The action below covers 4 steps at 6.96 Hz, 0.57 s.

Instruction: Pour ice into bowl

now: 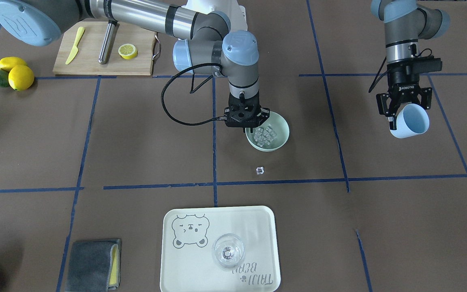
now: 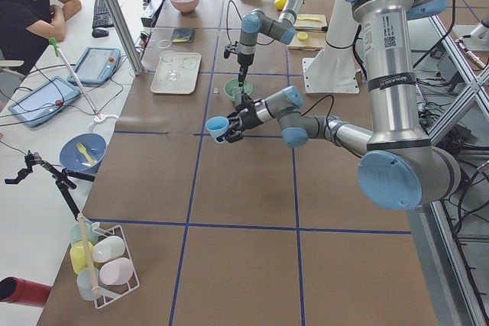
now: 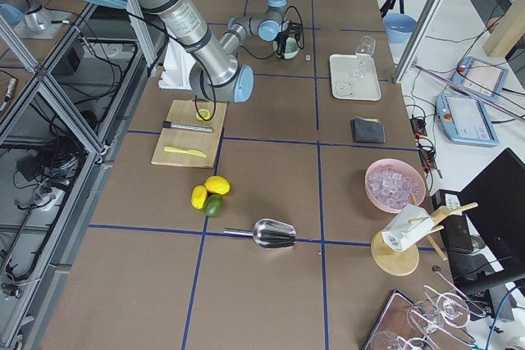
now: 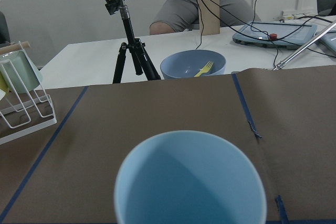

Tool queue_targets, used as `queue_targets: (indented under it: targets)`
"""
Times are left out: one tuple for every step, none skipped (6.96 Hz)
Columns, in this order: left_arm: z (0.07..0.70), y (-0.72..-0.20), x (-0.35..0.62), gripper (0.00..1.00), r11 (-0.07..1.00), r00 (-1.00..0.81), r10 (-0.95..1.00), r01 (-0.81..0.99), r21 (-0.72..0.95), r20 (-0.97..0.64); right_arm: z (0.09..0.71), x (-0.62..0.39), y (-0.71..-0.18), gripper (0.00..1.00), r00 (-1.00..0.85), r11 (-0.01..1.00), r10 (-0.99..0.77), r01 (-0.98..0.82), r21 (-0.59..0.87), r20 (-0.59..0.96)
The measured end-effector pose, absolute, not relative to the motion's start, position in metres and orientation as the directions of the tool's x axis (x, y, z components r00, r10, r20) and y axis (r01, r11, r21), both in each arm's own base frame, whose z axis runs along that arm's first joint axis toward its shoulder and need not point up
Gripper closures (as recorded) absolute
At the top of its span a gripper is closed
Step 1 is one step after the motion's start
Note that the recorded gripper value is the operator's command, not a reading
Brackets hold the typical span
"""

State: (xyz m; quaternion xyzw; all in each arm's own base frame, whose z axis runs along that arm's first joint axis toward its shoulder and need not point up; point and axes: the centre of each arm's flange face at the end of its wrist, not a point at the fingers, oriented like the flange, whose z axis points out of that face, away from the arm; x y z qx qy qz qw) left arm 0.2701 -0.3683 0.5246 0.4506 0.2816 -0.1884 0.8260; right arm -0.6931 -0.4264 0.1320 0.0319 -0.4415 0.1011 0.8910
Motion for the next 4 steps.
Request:
queue_targets:
  targets:
    - [0.541, -0.368, 0.269, 1.0, 0.52, 0.767, -0.058, 0.57, 0.636, -0.639, 0.129, -0.69, -0.429, 1.0, 0.582, 0.977, 0.151, -0.21, -0.031, 0.799]
    - [0.554, -0.366, 0.266, 1.0, 0.52, 0.765, -0.071, 0.576, 0.631, -0.64, 0.121, -0.682, -0.434, 1.0, 0.56, 0.977, 0.147, -0.213, -0.03, 0.816]
    - [0.566, -0.363, 0.258, 1.0, 0.513, 0.759, -0.097, 0.593, 0.621, -0.644, 0.111, -0.668, -0.442, 1.0, 0.532, 0.977, 0.147, -0.209, -0.039, 0.834]
    - [0.58, -0.361, 0.252, 1.0, 0.489, 0.75, -0.135, 0.619, 0.615, -0.647, 0.106, -0.647, -0.454, 1.0, 0.507, 0.978, 0.153, -0.199, -0.058, 0.848]
